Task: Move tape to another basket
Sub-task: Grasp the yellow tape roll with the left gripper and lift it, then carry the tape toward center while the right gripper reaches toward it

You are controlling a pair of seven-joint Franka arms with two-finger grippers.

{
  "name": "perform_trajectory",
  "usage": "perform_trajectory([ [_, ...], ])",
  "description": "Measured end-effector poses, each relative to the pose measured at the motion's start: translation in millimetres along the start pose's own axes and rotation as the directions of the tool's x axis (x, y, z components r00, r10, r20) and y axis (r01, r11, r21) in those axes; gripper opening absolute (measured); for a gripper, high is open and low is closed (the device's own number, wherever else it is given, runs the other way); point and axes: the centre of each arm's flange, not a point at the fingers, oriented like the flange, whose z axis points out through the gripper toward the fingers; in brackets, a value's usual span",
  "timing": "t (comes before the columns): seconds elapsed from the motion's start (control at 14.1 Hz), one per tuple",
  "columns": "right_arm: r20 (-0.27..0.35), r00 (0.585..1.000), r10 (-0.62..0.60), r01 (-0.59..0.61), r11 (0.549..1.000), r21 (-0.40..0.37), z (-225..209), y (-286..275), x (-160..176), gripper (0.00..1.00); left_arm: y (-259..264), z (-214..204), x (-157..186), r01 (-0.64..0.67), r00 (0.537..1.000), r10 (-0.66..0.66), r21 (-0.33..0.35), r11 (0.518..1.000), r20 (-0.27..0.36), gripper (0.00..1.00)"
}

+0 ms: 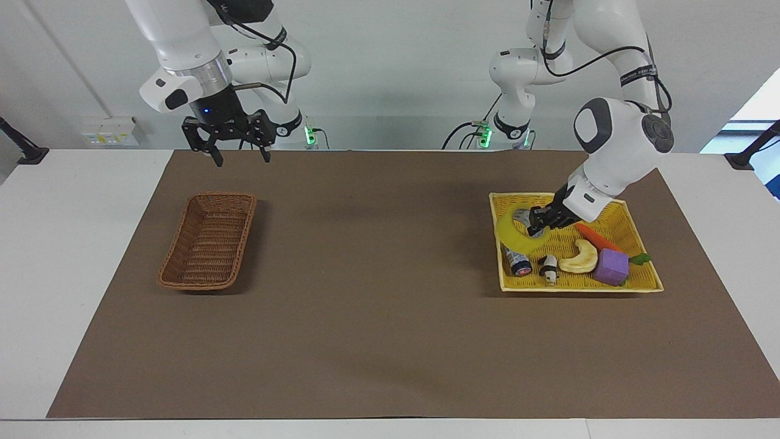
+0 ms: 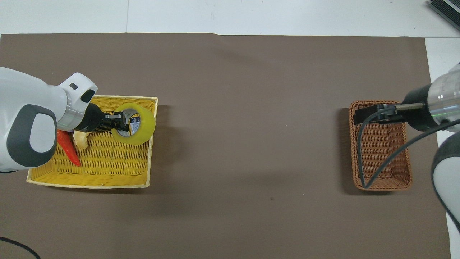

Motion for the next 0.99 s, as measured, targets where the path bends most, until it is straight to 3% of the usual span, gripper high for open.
perform_trajectory([
  [0.14, -0.004, 0.999, 0.038, -0.038, 0.999, 0.021, 16, -30, 6, 1.00, 20, 5, -2, 0.007, 1.000, -0.005, -0.073, 0.997, 0.020, 0.22],
  [0.36, 0.002, 0.992, 0.123, -0.122, 0.982, 0.145, 45, -83, 17, 1.00, 55, 16, -14, -0.003, 0.998, 0.013, -0.155, 0.988, 0.066, 0.22],
  [0.64, 0.055, 0.972, 0.230, -0.235, 0.919, 0.317, 87, -133, 34, 1.00, 112, 37, -40, -0.072, 0.989, 0.095, -0.194, 0.978, 0.112, 0.22],
  [0.99, 0.150, 0.945, 0.290, -0.327, 0.849, 0.415, 125, -169, 39, 1.00, 184, 56, -73, -0.082, 0.989, 0.108, -0.224, 0.971, 0.103, 0.22],
])
